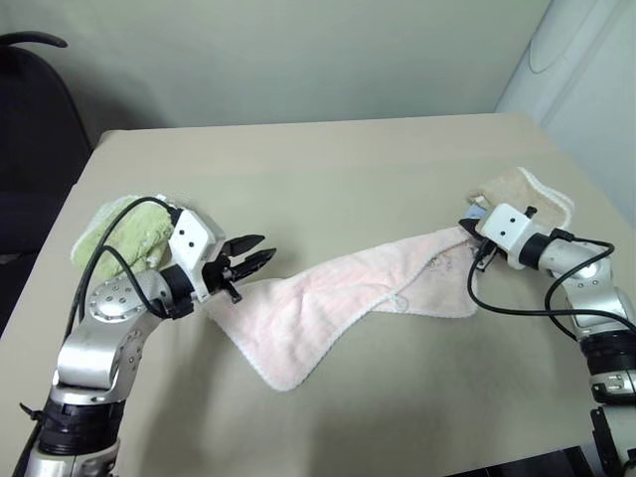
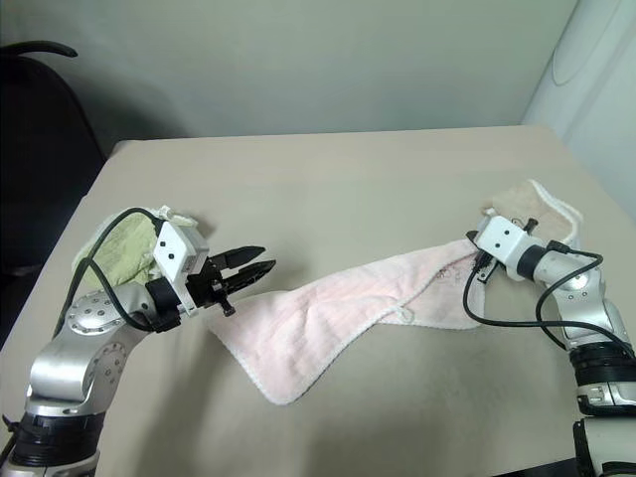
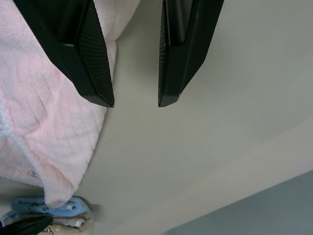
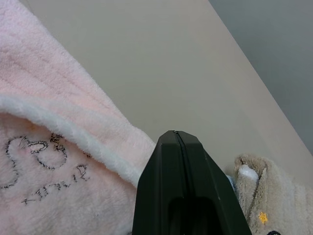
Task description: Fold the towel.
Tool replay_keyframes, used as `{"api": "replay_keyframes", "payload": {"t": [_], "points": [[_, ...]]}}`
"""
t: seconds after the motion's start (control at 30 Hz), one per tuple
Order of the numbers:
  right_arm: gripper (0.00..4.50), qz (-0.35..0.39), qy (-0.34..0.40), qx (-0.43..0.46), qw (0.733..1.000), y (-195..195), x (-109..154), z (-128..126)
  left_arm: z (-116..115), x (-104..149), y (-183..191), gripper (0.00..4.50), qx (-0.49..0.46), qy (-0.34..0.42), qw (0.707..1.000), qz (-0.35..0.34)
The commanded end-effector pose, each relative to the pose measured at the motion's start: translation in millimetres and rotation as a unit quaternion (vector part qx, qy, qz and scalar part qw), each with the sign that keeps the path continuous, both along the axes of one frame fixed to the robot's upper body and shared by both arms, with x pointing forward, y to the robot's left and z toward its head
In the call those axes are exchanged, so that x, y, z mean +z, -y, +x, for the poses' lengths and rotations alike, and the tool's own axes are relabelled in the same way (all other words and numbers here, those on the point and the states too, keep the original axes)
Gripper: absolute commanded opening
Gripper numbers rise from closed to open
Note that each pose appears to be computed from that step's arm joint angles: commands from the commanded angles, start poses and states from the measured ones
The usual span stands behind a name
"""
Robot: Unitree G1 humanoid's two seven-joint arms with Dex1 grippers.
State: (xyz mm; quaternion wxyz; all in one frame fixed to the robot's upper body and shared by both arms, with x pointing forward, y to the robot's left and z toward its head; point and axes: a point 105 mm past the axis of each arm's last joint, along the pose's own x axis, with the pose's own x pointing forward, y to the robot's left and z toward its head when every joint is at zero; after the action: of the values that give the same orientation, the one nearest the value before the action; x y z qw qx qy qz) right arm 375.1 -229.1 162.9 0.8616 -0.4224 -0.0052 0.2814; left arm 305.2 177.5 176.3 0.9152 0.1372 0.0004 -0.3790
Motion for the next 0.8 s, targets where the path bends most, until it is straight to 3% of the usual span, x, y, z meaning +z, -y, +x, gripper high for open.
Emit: {"api": "replay_keyframes", "payload": {"t": [0.03,0.63,0.8], "points": [[0.01,-0.006,0.033,0.000,0.999,3,16,-1,0,11,4,1.56,-0.011,0.023,1.000,-0.001],[0.01,-0.011,0.033,-0.004,0.999,7,11,-10,-2,3,9,1.56,-0.011,0.021,1.000,0.000],[0.01,-0.002,0.029,-0.012,0.999,7,7,-12,2,-3,-2,1.56,0.027,0.021,0.999,-0.012]]}}
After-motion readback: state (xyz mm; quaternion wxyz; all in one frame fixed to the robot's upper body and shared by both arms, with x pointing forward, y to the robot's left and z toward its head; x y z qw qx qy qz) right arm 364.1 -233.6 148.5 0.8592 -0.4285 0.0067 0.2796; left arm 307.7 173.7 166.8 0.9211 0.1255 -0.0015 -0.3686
